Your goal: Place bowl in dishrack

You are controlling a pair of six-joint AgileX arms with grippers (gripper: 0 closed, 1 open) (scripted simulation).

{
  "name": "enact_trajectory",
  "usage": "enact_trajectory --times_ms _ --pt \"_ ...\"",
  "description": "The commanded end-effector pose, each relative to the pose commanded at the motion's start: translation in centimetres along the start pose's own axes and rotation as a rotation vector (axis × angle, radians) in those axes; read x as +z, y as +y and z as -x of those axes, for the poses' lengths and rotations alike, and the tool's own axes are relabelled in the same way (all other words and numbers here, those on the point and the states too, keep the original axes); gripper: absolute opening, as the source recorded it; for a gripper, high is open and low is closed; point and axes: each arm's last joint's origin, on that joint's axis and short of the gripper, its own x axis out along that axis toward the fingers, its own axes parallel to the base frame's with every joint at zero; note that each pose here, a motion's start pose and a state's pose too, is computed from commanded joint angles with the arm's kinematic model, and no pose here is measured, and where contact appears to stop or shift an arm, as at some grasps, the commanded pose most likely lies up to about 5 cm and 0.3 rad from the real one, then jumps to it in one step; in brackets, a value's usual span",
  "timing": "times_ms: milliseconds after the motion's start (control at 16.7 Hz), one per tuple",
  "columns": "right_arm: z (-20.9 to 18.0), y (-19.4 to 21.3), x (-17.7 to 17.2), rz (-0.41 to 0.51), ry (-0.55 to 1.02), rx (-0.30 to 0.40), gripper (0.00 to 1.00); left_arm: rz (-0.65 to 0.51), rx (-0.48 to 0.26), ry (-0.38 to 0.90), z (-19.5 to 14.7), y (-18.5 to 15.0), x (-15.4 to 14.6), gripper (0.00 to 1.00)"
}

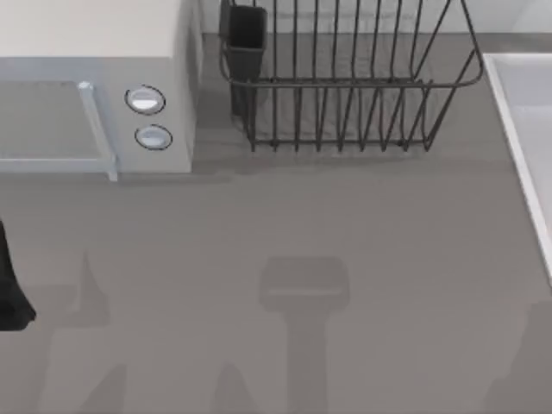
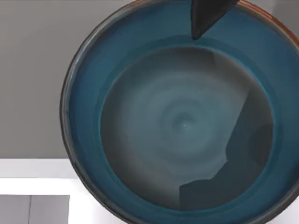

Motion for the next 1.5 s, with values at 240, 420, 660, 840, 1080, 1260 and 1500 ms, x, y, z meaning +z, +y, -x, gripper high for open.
enact_trajectory --times_ms 240,420,660,840,1080,1260,1500 --pt "-0.5 -2.2 0.8 -0.005 0.066 0.042 1.00 0.000 0.000 0.000 0.0 0.0 0.0 1.00" --pt "-0.6 -2.2 0.8 -0.005 0.067 0.042 1.00 0.000 0.000 0.000 0.0 0.0 0.0 1.00" --pt "-1.7 -2.1 0.9 -0.004 0.069 0.044 1.00 0.000 0.000 0.000 0.0 0.0 0.0 1.00" --pt "-4.7 -2.2 0.9 -0.005 0.066 0.042 1.00 0.000 0.000 0.000 0.0 0.0 0.0 1.00" --pt "-9.1 -2.0 0.5 -0.005 0.062 0.038 1.00 0.000 0.000 0.000 0.0 0.0 0.0 1.00" --pt "-10.5 -1.8 0.2 -0.005 0.067 0.042 1.00 0.000 0.000 0.000 0.0 0.0 0.0 1.00" --pt "-10.5 -1.8 0.2 -0.005 0.067 0.042 0.92 0.000 0.000 0.000 0.0 0.0 0.0 1.00"
